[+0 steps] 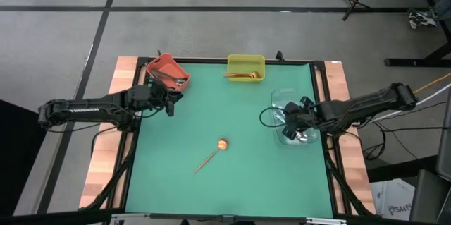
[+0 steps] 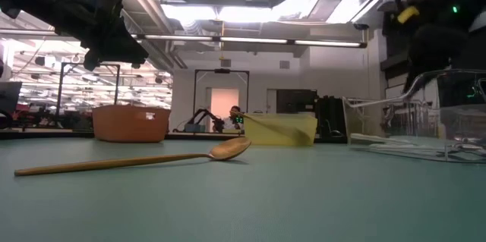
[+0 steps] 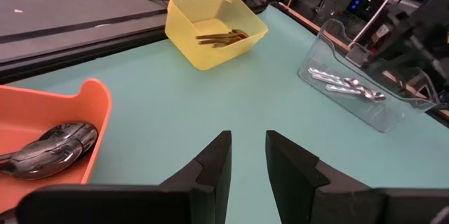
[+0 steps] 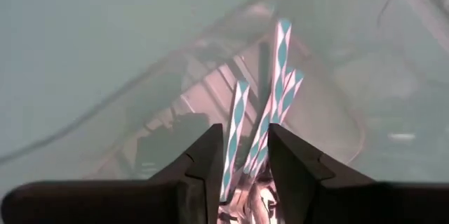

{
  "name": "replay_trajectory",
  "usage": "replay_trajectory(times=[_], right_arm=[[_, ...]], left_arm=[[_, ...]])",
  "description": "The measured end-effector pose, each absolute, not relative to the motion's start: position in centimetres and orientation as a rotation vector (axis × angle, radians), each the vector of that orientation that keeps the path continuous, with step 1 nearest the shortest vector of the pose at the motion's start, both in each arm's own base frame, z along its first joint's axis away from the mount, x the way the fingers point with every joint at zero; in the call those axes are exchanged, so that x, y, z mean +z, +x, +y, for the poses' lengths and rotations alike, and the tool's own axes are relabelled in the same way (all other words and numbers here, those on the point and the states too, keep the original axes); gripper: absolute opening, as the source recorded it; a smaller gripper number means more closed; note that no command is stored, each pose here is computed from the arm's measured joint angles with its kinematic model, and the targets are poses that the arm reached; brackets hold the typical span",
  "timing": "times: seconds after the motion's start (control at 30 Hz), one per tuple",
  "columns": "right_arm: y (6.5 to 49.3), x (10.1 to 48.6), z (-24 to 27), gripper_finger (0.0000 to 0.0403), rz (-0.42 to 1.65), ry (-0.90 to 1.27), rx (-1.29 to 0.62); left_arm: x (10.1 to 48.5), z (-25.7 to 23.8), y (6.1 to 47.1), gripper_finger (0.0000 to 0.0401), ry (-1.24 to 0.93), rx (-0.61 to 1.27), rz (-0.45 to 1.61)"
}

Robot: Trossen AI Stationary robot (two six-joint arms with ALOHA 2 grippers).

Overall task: Sort silverware by color (type)
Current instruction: Put the gold spoon into the yellow bin

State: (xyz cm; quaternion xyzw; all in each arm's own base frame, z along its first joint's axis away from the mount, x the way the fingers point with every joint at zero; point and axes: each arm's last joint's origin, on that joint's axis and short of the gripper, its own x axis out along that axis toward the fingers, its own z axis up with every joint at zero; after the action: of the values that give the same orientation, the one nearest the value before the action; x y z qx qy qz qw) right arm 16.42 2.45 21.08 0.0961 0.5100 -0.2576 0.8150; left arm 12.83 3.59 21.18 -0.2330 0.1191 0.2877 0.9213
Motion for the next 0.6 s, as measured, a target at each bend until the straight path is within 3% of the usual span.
replay_trajectory(times=[0.3,0.6], right_arm=[[18.1,26.8,2.8,0.0104,0.939,0.202,-0.460],[20.4,29.7,3.3,0.0104,0.683,0.154,-0.337]], left_arm=[[21.2,3.5,12.9,0.0082,-0.420,0.531,0.276],[21.9,2.3,13.4,0.0082,-0.321,0.227,0.263]])
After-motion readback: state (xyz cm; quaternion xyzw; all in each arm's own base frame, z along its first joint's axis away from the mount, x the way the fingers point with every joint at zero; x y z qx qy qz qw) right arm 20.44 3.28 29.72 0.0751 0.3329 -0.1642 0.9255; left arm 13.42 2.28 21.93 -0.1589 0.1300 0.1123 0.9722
